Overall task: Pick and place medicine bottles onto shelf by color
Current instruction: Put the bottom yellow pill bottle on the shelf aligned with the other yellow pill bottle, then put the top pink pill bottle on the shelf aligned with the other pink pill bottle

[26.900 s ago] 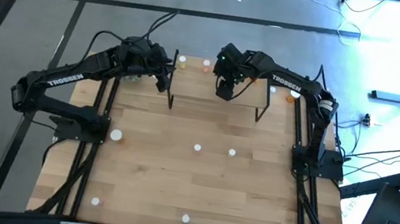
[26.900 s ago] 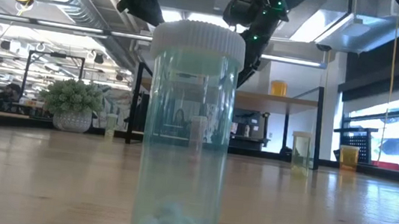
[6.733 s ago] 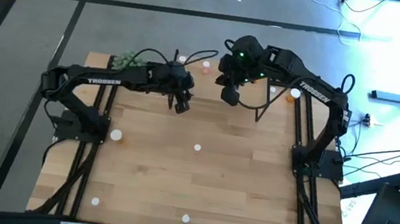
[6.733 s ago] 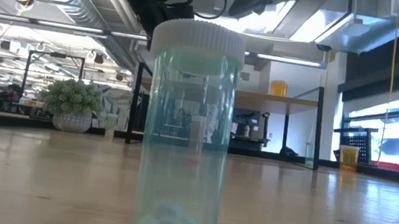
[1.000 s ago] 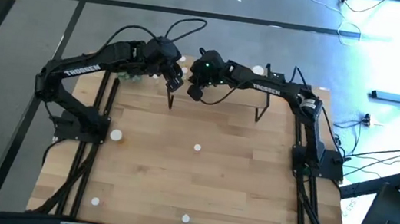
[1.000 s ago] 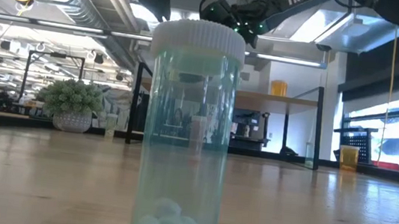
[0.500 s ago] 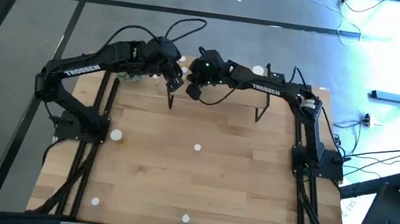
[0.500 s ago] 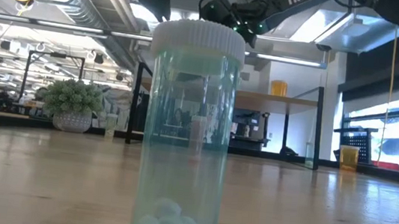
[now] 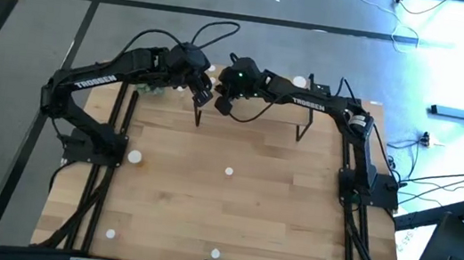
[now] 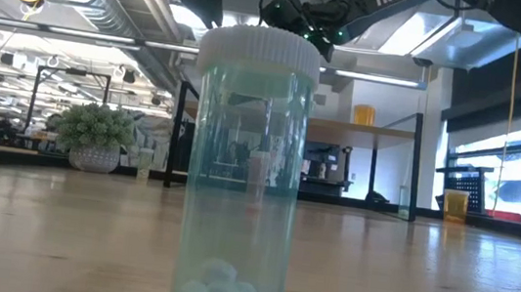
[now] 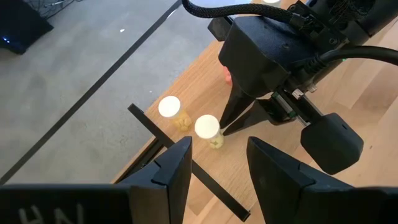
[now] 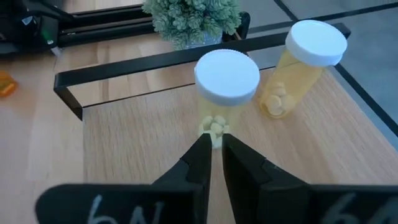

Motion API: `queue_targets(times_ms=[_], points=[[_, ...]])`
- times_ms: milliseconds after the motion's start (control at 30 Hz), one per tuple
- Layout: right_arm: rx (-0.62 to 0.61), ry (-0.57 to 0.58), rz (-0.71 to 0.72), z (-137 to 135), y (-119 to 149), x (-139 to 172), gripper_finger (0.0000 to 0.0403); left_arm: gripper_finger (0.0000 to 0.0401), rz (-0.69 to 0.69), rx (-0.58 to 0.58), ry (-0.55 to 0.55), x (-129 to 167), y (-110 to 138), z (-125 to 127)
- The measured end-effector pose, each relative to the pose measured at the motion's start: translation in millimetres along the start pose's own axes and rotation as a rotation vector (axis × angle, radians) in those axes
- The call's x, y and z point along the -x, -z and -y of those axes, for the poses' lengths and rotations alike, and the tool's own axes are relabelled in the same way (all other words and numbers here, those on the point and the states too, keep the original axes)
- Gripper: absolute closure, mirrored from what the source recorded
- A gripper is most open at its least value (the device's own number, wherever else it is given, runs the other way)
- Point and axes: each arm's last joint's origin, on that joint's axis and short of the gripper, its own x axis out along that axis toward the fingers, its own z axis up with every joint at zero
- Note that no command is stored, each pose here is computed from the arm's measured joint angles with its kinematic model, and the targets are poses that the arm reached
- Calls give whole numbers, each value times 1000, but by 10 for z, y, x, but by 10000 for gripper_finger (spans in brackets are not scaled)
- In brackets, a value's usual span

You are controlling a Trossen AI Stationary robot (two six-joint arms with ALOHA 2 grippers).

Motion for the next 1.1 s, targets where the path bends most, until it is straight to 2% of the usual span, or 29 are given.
queue_targets(times_ms=[467, 633, 867, 1100], points=[[12, -68, 32, -18, -27, 1, 361, 252, 0, -1, 0, -1, 0, 1], [58, 12, 14, -14, -33, 33, 360, 252, -2, -2, 0, -1, 2, 1], [68, 13, 8, -79, -156, 294, 360, 252, -18, 15, -15, 56, 33, -35], [136, -23, -49, -300, -261, 689, 360, 252, -18, 92, -32, 296, 101, -160]])
